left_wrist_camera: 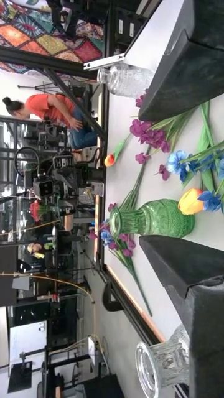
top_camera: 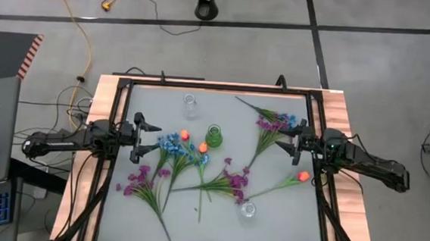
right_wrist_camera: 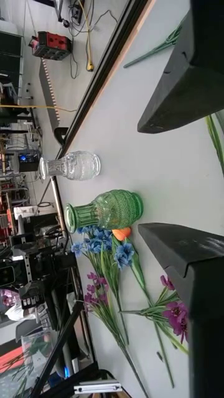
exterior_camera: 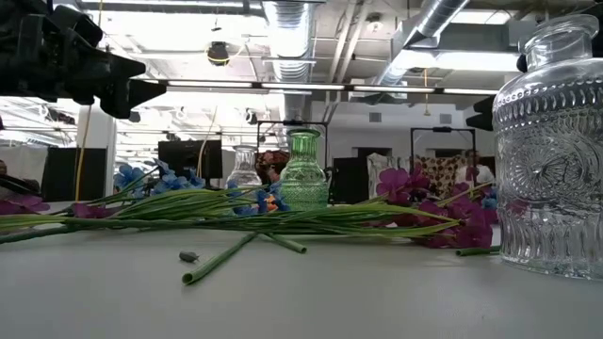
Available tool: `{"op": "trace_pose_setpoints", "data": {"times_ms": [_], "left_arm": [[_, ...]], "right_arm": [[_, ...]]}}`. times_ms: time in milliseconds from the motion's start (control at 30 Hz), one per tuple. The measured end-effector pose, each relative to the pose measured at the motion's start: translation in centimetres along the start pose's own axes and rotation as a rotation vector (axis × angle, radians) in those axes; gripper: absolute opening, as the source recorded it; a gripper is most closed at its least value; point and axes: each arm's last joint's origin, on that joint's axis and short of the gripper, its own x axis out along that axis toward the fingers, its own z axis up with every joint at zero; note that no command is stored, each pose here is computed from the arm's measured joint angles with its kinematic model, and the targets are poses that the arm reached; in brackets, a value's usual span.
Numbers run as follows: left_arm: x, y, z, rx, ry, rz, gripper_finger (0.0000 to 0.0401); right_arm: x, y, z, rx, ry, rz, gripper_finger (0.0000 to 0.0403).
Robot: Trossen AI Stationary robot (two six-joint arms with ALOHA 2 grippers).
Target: Sort flowers into vase by color
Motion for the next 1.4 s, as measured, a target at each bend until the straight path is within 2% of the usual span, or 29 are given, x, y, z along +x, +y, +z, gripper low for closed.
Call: {"op": "trace_pose_setpoints", "data": {"times_ms": [467, 667, 867, 1167, 1267, 1400], "left_arm": [[0.00, 0.00, 0.00, 0.000, 0.000, 0.000, 0.0302], [0.00, 0.00, 0.00, -0.042, 0.000, 0.000, 0.0302], [0.00, 0.00, 0.00, -0.052, 0.000, 0.000, 0.0302], [0.00, 0.00, 0.00, -0.055, 0.000, 0.000, 0.0302], [0.00, 0.00, 0.00, -0.084, 0.000, 0.000, 0.0302], [0.00, -0.01, -0.01, -0.161, 0.001, -0.003, 0.0302]], "right_arm": [[0.00, 0.00, 0.01, -0.005, 0.000, 0.000, 0.0276], [0.00, -0.02, 0.01, -0.283, 0.000, -0.002, 0.0276], [0.00, -0.01, 0.01, -0.418, 0.000, -0.002, 0.0276], [0.00, 0.00, 0.02, -0.393, -0.001, -0.001, 0.0276], [0.00, 0.00, 0.02, -0.257, -0.002, 0.000, 0.0276], [0.02, 0.03, 0.19, 0.022, -0.025, 0.003, 0.0276]]}}
